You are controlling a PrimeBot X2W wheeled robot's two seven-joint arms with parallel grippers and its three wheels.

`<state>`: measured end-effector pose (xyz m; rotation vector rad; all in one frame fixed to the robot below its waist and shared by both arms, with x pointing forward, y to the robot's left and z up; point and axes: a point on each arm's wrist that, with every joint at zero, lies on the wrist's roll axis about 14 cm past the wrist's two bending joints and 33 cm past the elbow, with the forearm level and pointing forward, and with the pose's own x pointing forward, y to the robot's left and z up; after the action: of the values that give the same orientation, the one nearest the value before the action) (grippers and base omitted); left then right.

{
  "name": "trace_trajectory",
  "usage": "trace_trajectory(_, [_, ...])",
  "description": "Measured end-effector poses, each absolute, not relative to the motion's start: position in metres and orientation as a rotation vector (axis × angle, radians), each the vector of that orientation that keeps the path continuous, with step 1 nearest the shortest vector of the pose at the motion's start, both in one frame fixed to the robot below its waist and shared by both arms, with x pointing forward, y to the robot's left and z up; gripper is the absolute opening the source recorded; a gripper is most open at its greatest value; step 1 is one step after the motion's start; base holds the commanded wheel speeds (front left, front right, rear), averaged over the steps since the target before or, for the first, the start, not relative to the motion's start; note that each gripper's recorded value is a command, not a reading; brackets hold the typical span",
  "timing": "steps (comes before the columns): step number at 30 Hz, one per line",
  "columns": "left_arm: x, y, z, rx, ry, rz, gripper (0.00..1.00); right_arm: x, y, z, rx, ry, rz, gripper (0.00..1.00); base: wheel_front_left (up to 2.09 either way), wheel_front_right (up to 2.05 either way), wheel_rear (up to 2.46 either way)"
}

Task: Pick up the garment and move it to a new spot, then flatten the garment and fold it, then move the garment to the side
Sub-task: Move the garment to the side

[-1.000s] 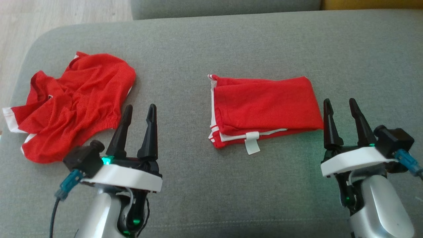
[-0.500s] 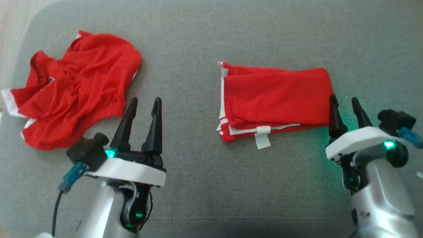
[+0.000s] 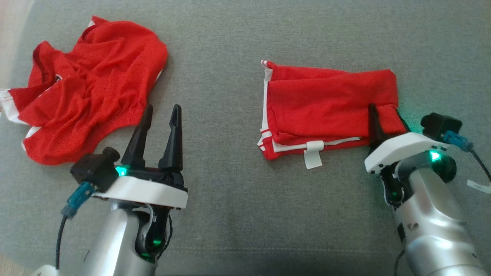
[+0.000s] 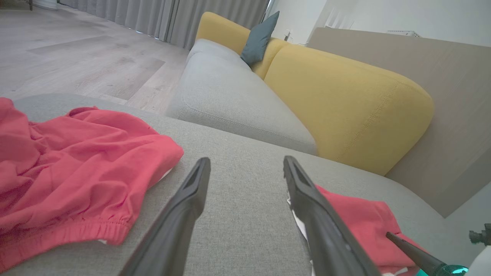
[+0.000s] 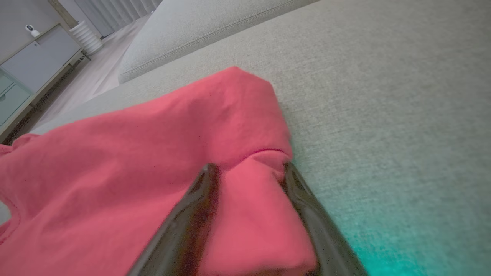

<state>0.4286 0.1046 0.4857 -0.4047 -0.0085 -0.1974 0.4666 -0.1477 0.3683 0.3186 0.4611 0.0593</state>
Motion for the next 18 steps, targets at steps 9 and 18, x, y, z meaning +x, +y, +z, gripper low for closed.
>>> trace_trajectory(9, [0.437,0.09,0.485,-0.409,-0.008,-0.237,1.0,0.479,-0.169,0.388,0.151,0.386,0.065,0.0,0.0,0.0,0.0])
trace_trajectory(18, [0.446,0.08,0.481,-0.422,-0.001,-0.263,1.0,0.503,-0.289,0.446,-0.167,0.287,-0.068,0.0,0.0,0.0,0.0])
